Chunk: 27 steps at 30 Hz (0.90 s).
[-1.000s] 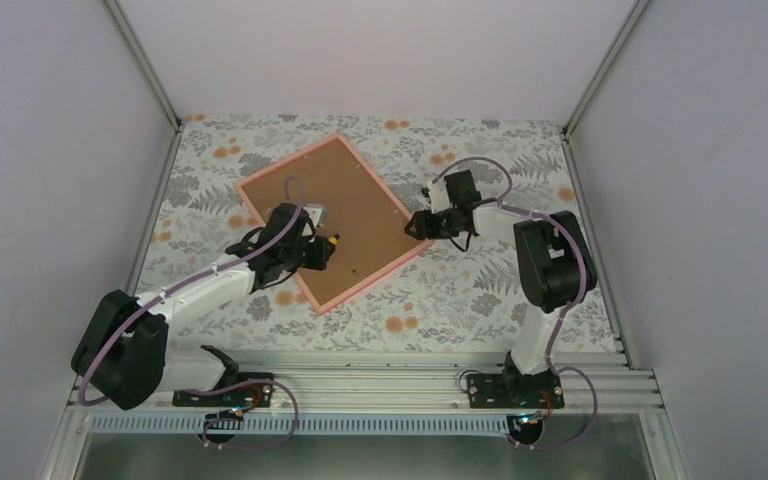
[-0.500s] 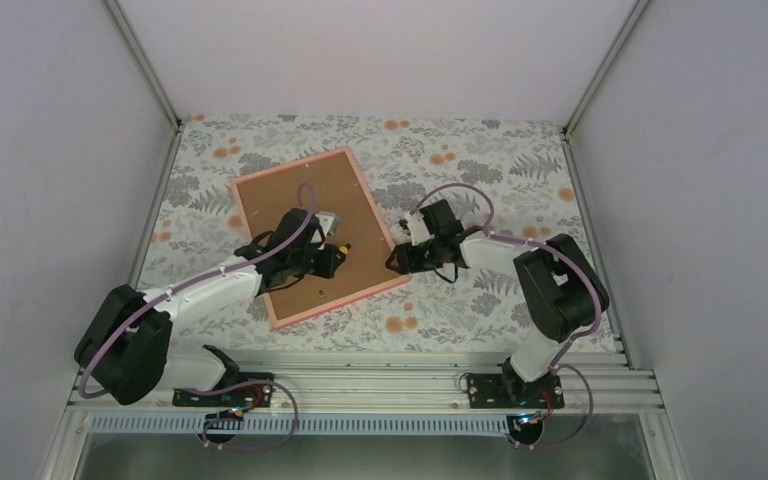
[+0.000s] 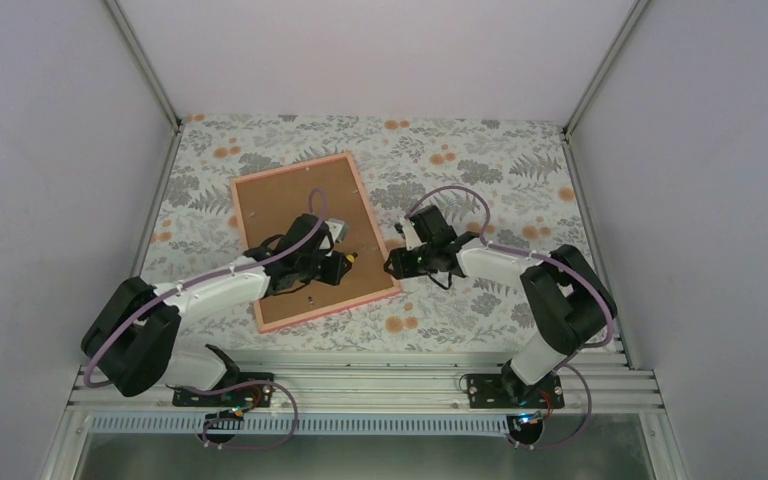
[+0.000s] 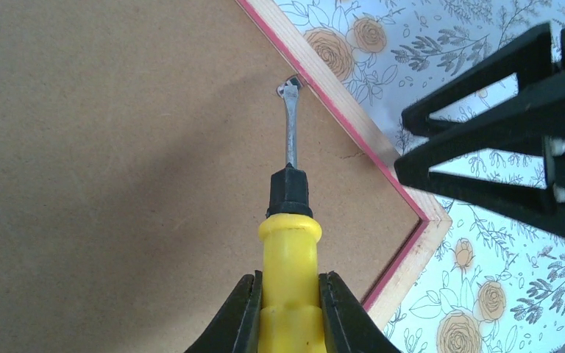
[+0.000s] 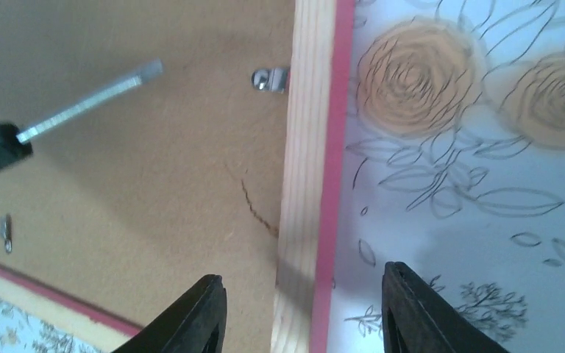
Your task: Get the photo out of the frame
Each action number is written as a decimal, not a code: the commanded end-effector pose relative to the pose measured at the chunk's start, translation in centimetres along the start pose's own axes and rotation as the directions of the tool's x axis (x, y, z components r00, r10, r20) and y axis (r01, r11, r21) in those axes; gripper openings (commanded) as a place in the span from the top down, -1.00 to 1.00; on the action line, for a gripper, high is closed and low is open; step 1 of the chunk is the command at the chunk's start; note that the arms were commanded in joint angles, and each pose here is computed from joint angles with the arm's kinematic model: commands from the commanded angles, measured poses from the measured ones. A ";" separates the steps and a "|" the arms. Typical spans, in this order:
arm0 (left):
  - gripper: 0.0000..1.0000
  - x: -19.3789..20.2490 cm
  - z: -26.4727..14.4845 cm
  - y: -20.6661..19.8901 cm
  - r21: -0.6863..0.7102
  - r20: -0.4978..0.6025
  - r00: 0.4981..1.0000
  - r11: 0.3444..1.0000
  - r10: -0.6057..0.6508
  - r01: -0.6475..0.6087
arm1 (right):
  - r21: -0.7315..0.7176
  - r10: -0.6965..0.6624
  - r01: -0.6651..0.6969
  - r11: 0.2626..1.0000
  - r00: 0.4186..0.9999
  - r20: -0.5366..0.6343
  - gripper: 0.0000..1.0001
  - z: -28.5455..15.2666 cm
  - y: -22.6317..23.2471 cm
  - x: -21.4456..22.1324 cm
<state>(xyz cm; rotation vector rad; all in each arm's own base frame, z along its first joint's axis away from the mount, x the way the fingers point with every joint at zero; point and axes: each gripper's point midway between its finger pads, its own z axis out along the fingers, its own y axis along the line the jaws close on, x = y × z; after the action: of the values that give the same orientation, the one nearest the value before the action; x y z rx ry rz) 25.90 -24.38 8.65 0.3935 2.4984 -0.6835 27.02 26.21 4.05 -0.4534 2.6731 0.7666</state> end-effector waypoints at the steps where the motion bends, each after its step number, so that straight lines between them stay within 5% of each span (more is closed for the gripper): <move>1: 0.95 -0.9 0.3 -0.9 0.024 0.028 1.000 1.000 0.009 -0.010 | 0.057 -0.012 0.008 0.998 0.998 0.063 0.11 -0.3 0.1 -2.3; 12: 0.95 -0.4 1.3 -1.3 0.030 0.002 1.000 0.999 0.020 -0.020 | 0.063 -0.019 0.018 0.998 1.000 0.019 0.17 2.6 -0.1 -2.5; 27: 0.95 -0.3 2.8 -1.5 0.030 -0.016 1.000 0.999 0.023 -0.023 | 0.110 -0.009 0.012 0.994 1.000 -0.022 0.55 3.5 -1.0 -1.3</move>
<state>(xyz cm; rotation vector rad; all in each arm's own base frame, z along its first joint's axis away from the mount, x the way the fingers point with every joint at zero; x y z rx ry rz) 25.73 -25.80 5.99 0.4319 2.5539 -0.6714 29.75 27.78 2.49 -0.4459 2.6774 0.6633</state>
